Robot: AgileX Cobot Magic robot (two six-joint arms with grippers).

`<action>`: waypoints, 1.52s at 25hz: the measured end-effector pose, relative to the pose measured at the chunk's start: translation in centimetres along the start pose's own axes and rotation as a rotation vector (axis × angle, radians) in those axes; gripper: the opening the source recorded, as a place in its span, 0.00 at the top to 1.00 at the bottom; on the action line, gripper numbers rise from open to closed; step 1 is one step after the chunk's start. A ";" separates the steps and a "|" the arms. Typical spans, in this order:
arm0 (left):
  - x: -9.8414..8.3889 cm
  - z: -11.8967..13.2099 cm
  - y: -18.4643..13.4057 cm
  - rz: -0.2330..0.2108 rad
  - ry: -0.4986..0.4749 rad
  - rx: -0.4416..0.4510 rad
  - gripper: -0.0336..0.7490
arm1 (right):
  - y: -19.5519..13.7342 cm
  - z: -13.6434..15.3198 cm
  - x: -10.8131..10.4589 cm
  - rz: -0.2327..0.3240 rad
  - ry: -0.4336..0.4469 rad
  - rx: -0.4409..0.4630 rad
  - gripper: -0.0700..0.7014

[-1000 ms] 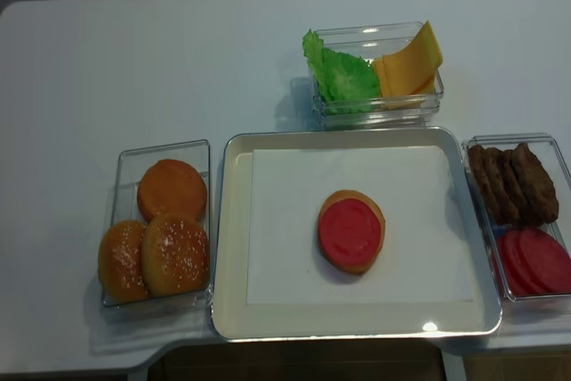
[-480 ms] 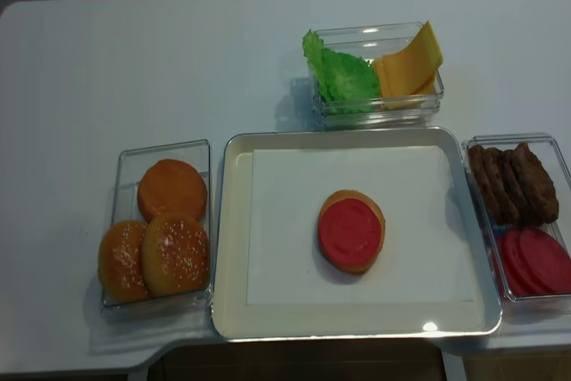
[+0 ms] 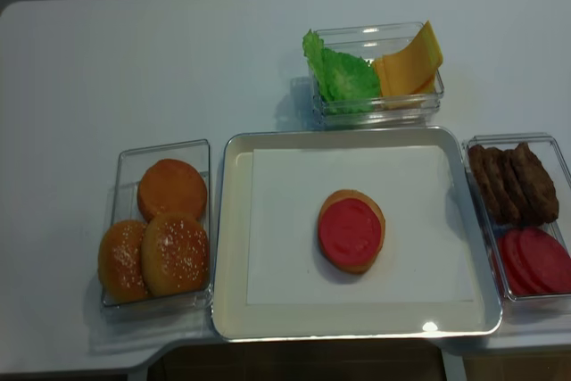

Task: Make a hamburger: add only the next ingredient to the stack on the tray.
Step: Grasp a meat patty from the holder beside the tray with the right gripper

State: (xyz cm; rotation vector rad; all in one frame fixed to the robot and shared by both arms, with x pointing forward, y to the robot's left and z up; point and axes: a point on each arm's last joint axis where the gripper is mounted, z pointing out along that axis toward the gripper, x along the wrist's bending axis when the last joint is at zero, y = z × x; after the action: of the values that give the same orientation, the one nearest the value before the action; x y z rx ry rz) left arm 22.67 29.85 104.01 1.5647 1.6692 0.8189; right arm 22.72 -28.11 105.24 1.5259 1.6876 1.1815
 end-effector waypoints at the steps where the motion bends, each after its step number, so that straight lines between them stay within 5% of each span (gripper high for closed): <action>1: 0.0 0.0 0.0 0.000 0.000 0.000 0.42 | 0.4 -0.2 0.1 0.005 0.002 -0.005 0.42; 10: 0.0 0.0 0.0 0.000 0.000 0.000 0.42 | 6.4 1.6 0.0 0.053 -0.011 0.072 0.43; 25: 0.0 0.0 0.0 0.000 0.000 0.000 0.42 | 16.0 11.8 -1.0 0.155 0.002 0.326 0.55; 29: 0.0 0.0 0.0 0.000 0.000 0.000 0.42 | 16.7 15.4 -0.5 0.110 0.015 0.417 0.55; 38: 0.0 0.0 0.0 0.000 0.000 0.000 0.42 | 15.4 21.8 -0.2 -0.027 -0.128 0.602 0.56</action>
State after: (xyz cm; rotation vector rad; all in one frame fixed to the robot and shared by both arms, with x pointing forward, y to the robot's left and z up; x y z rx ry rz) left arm 22.67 29.85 104.01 1.5647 1.6692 0.8189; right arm 48.77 -23.88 109.04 1.8628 2.0755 0.5593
